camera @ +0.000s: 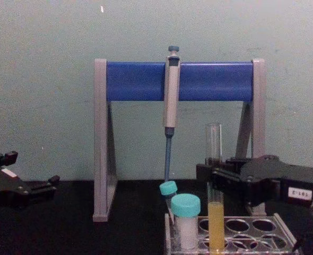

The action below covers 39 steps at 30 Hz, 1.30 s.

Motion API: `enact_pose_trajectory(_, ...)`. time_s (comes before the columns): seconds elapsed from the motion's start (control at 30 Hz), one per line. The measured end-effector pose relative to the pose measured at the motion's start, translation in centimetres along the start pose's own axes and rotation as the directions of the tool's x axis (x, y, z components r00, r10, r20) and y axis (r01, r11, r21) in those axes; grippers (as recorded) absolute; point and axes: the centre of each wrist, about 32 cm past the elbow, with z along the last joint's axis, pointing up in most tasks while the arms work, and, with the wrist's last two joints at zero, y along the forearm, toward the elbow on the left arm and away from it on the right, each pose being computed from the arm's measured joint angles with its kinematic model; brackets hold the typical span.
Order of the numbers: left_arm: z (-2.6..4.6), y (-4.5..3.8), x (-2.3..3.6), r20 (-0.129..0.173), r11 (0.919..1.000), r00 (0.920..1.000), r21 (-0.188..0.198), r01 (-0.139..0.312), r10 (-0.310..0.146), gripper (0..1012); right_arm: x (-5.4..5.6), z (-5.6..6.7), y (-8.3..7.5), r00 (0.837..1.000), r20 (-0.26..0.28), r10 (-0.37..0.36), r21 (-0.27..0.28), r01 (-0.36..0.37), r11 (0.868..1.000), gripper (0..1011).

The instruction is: Pick up the test tube from the test tube rack, shake it, then place it back into the test tube rack.

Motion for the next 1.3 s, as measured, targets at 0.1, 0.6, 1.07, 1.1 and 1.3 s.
enact_pose_trajectory(0.1, 0.0, 0.0, 0.0, 0.0, 1.0, 1.0, 0.0, 0.0, 0.0, 1001, 0.0, 0.4, -0.2, 1.0, 0.009, -0.006, 0.008, 0.006, 1.0, 233)
enact_pose_trajectory(0.6, 0.0, 0.0, 0.0, 0.0, 1.0, 1.0, 0.0, 0.0, 0.0, 1001, 1.0, 2.8, -0.3, 0.998, 0.045, -0.044, 0.092, 0.039, 0.995, 233)
enact_pose_trajectory(1.07, 0.0, 0.0, 0.0, 0.0, 1.0, 1.0, 0.0, 0.0, 0.0, 1001, 3.0, 3.8, 0.6, 0.994, 0.038, -0.101, 0.133, 0.095, 0.987, 233)
enact_pose_trajectory(1.1, 0.0, 0.0, 0.0, 0.0, 1.0, 1.0, 0.0, 0.0, 0.0, 1001, 3.0, 3.8, 0.6, 0.994, 0.037, -0.102, 0.133, 0.096, 0.986, 233)
enact_pose_trajectory(1.3, 0.0, 0.0, 0.0, 0.0, 1.0, 1.0, 0.0, 0.0, 0.0, 1001, 3.2, 3.9, 0.6, 0.993, 0.036, -0.111, 0.132, 0.105, 0.986, 233)
